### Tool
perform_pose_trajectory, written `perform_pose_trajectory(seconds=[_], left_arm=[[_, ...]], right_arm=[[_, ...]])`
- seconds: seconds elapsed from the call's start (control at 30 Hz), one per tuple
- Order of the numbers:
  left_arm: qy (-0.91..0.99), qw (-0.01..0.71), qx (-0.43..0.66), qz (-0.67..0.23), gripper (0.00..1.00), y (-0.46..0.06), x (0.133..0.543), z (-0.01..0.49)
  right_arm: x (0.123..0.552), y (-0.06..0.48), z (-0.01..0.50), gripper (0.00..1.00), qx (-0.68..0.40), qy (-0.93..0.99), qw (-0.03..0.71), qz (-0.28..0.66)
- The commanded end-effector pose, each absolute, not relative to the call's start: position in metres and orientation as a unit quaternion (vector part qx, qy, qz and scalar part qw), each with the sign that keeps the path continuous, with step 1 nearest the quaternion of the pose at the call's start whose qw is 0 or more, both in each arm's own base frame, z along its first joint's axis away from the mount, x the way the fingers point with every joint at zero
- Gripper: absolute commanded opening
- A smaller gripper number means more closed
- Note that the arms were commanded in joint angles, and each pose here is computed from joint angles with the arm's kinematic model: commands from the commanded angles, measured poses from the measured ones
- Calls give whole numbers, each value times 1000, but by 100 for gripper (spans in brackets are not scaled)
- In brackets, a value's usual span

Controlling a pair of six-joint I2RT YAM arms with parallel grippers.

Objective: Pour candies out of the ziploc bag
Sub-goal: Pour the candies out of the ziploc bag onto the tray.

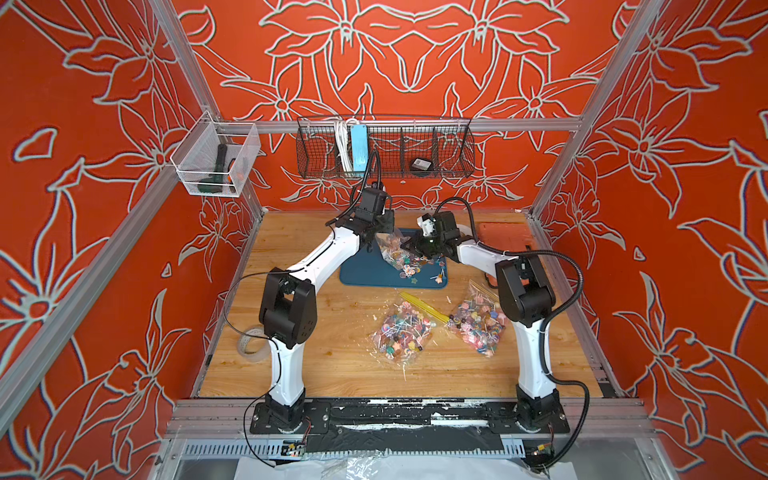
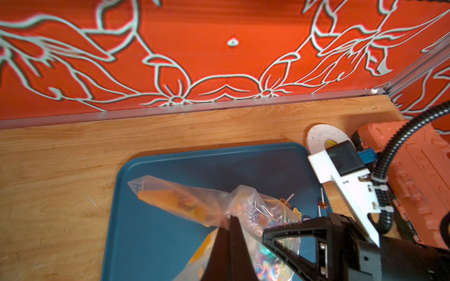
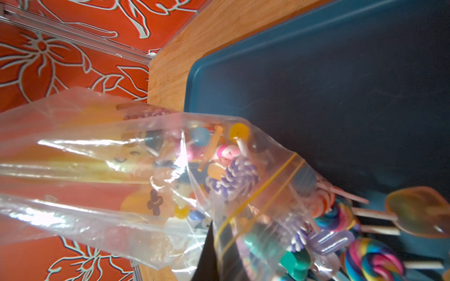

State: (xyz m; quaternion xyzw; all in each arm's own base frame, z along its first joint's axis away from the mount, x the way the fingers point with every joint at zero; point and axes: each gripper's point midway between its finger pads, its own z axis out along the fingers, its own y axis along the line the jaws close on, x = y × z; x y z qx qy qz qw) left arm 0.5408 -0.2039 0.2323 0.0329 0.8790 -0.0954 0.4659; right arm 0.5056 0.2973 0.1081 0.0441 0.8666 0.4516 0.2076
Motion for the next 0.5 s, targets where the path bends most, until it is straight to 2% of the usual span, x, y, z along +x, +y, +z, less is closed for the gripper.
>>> perform_pose_trajectory(seconds=[0.0,0.47], left_arm=[[836,540,27,-93,0,-195,541,303],[835,547,34,-53,0,-184,541,311]], right_arm=[[502,307,99,0,40,870,192,452],[499,332,93,0,24,869,186,459]])
